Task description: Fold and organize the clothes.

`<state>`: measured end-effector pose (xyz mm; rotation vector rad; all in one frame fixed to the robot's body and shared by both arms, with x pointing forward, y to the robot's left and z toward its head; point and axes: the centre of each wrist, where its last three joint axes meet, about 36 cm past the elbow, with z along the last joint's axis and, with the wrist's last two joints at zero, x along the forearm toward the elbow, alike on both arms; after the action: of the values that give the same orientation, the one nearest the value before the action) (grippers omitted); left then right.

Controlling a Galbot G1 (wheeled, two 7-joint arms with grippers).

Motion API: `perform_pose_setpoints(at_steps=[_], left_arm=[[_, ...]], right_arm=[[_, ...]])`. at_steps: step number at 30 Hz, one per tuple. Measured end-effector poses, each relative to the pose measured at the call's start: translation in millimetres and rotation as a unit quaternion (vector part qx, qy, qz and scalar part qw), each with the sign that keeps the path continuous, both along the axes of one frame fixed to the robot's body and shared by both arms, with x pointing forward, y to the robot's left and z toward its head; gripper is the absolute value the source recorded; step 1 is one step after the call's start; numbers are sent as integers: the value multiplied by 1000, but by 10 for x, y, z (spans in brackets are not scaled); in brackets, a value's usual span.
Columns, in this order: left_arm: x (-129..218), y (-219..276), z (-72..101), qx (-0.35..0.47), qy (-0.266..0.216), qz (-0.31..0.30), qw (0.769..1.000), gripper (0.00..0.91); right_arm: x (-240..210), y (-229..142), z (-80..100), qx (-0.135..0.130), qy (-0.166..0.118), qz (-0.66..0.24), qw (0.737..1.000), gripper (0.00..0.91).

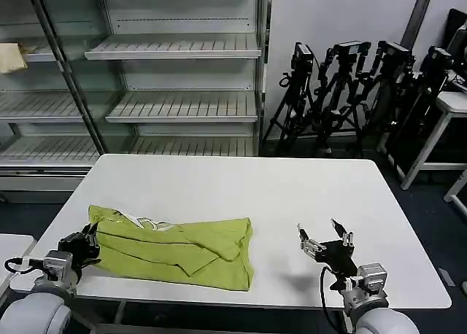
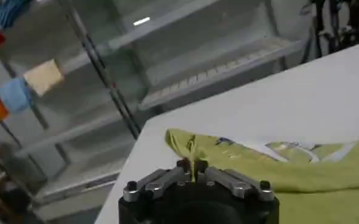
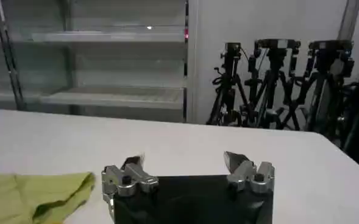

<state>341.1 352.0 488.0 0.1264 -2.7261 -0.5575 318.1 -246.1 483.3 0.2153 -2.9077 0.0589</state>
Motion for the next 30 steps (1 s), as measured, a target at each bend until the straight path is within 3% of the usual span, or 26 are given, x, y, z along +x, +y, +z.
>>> perform_pose_setpoints(at_steps=[9,21,30], left_arm=[[-142,-641,81,-22,-17,-88,996,10],[-140,-1452,-64,-83,-14,-182,980,10],[-54,-1817,-187,-159,7,-212,964,10]], right_arm=[[-15,-27,34,-4,-6,-4,1000,907],[-80,-150,94,-14,-11,-21,1000,907],[-83,-167,103,-12,-13,-26,1000,907]])
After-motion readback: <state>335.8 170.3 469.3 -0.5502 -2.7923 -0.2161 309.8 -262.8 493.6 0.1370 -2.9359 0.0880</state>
